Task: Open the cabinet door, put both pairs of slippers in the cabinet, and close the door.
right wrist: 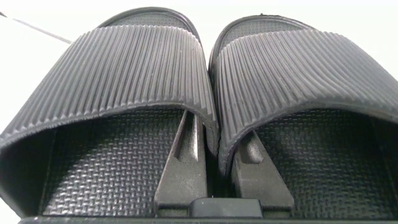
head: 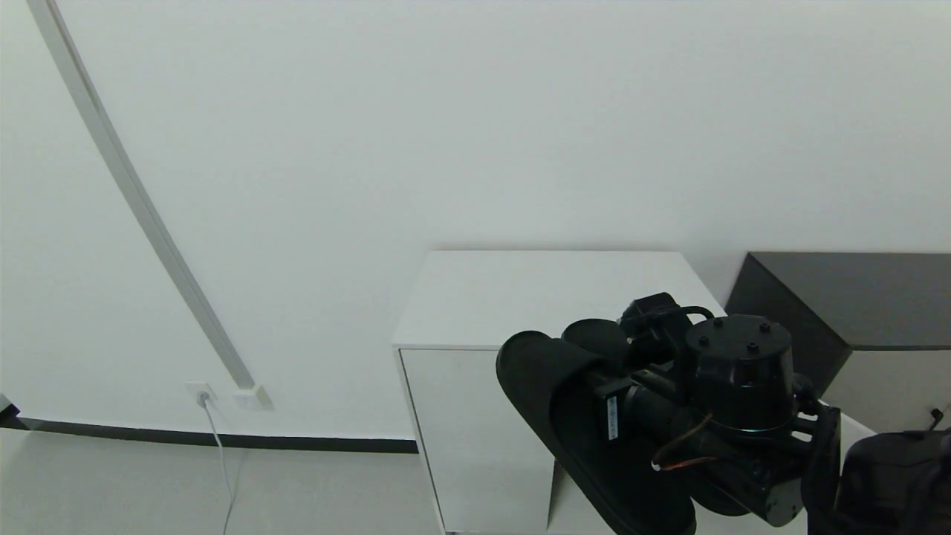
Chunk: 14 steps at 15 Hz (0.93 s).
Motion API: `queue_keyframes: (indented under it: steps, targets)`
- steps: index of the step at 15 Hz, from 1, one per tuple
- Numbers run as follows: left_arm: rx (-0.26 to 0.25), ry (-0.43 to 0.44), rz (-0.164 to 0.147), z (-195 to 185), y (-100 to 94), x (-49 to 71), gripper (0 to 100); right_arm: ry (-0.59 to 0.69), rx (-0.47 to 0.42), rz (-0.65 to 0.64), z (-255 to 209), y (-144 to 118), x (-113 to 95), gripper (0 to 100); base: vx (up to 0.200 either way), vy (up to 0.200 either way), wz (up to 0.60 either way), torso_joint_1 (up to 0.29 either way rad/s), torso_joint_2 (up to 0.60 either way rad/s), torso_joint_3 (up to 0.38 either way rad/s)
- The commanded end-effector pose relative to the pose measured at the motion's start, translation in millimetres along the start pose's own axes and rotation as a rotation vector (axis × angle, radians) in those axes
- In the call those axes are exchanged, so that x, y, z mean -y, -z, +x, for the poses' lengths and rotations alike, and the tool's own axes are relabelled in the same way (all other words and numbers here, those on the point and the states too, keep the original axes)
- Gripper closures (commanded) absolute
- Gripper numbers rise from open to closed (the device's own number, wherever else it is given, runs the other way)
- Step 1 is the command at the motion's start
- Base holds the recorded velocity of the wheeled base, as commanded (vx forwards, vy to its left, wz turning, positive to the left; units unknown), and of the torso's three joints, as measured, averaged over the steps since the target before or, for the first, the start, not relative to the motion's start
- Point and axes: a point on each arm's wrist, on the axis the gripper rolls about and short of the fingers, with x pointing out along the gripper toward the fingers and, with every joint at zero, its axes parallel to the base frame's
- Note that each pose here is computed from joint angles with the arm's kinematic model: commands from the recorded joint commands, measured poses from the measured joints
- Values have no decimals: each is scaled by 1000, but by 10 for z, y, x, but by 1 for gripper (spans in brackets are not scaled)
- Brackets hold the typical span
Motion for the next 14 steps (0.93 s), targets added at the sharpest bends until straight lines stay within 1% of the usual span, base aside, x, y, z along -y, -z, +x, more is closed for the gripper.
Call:
queue_keyframes:
  steps: [1,7,9,10,14]
  targets:
    - [0,2,0,0,0,0,100,-1,-1,0,4,10,-4,100,0,-200,0,2,-2,-7]
    - [0,2,2,0,0,0,100,-2,3,1,0,16,-1,100,0,-200,0,3,5,2]
    - [-1,2,2,1,0,0,100,-9,17,8,-6,13,-1,100,0,0,0,0,0,0]
    - [0,3,3,0,0,0,100,-7,43,9,-9,3,5,100,0,0,0,0,0,0]
    - [-1,3,2,1,0,1,100,0,31,-25,-13,66,23,100,0,0,0,0,0,0]
